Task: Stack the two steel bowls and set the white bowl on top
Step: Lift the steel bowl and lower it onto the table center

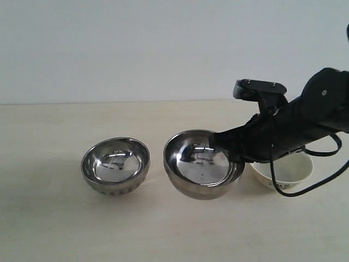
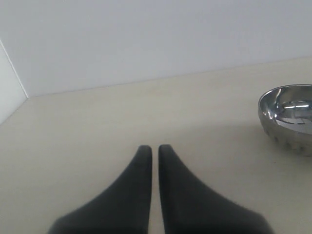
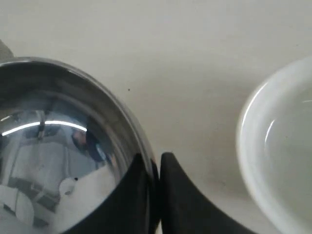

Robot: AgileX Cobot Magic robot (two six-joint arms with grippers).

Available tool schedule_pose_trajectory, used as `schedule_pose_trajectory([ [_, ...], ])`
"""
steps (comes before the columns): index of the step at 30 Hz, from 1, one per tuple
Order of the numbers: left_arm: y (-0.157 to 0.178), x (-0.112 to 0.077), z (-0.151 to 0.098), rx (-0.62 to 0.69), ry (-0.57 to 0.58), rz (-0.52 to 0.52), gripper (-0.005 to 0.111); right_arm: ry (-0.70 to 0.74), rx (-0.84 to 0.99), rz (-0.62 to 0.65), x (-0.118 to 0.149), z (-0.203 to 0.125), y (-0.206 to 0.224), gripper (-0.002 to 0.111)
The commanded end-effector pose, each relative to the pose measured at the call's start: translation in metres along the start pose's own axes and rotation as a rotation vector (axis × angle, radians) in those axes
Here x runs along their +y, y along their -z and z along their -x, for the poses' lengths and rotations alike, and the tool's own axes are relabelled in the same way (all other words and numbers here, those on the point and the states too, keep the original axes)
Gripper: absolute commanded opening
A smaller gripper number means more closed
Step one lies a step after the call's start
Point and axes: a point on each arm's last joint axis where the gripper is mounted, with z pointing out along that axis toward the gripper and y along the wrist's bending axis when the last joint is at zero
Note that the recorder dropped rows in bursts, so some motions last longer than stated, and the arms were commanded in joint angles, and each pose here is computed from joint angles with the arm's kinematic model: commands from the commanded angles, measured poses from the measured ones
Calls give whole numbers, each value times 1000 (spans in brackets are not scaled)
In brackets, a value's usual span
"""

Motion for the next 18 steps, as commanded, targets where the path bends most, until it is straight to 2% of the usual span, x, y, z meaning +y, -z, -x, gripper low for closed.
schedule_pose_trajectory([
  [1, 0, 0, 0, -7, 17, 1, 4, -18, 10, -26, -4, -7, -24, 0],
  [12, 0, 0, 0, -7, 17, 1, 4, -22, -19, -58, -9, -10, -43, 0],
  [14, 0, 0, 0, -7, 17, 1, 4, -18, -17, -58, -9, -10, -43, 13],
  [16, 0, 0, 0, -7, 17, 1, 4, -20, -13, -57, -9, -10, -43, 32],
  [17, 0, 0, 0, -7, 17, 1, 4, -20, -4, -55, -9, -11, -43, 38],
  [18, 0, 0, 0, -7, 17, 1, 4, -20, -1, -55, -9, -11, -43, 38],
])
